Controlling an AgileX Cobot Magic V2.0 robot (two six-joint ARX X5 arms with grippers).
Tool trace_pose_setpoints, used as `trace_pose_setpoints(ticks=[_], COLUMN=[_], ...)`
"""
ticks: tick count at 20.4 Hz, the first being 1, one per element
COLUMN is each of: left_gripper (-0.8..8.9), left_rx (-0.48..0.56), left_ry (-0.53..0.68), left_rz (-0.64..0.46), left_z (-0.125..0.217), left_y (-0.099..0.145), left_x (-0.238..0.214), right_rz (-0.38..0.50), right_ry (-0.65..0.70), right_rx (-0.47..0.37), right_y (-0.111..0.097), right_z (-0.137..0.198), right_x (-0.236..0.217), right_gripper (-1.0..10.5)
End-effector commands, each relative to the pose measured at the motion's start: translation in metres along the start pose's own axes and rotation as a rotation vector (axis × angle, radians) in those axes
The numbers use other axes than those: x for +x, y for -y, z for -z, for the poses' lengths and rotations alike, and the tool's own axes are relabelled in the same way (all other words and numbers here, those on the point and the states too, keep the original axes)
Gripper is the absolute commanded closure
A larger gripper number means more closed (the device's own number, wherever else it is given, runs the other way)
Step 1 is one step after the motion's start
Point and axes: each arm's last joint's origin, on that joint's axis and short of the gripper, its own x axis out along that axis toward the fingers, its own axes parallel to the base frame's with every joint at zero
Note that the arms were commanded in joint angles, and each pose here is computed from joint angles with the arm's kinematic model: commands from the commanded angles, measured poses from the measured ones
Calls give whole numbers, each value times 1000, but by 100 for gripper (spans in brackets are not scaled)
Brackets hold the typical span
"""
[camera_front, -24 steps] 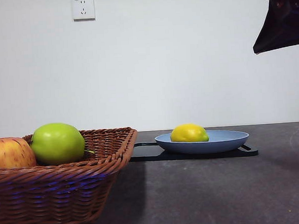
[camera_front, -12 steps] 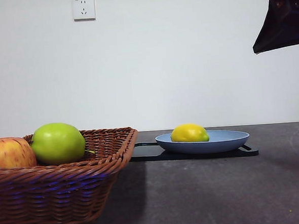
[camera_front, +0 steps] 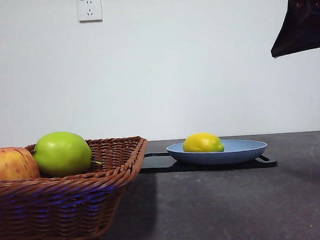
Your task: Take the lemon from the basket,put the lemon in the plate,hand out the plate
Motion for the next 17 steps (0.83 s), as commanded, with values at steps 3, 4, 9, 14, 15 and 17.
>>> trace_pose_setpoints(ticks=[3,4,9,14,15,17], left_gripper=[805,805,805,805,805,805], left_rx=[-7,-6,-6,-6,-6,-6], left_ry=[8,7,8,8,8,8], left_rz=[-22,-22,-22,-22,-22,-22], left_z=[1,1,1,1,1,1], left_y=[-2,-2,-2,-2,-2,-2], left_x=[1,1,1,1,1,1], right_rz=[-6,-6,-6,-7,45,108], right_ry=[17,17,17,25,49,97], right_rx=[12,13,12,-8,-56,-115], right_y=[-2,-2,-2,-1,5,18], right_z=[-4,-4,-4,-5,-8,-12], right_x=[0,0,0,-4,-9,-18], right_gripper=[944,944,944,944,944,944])
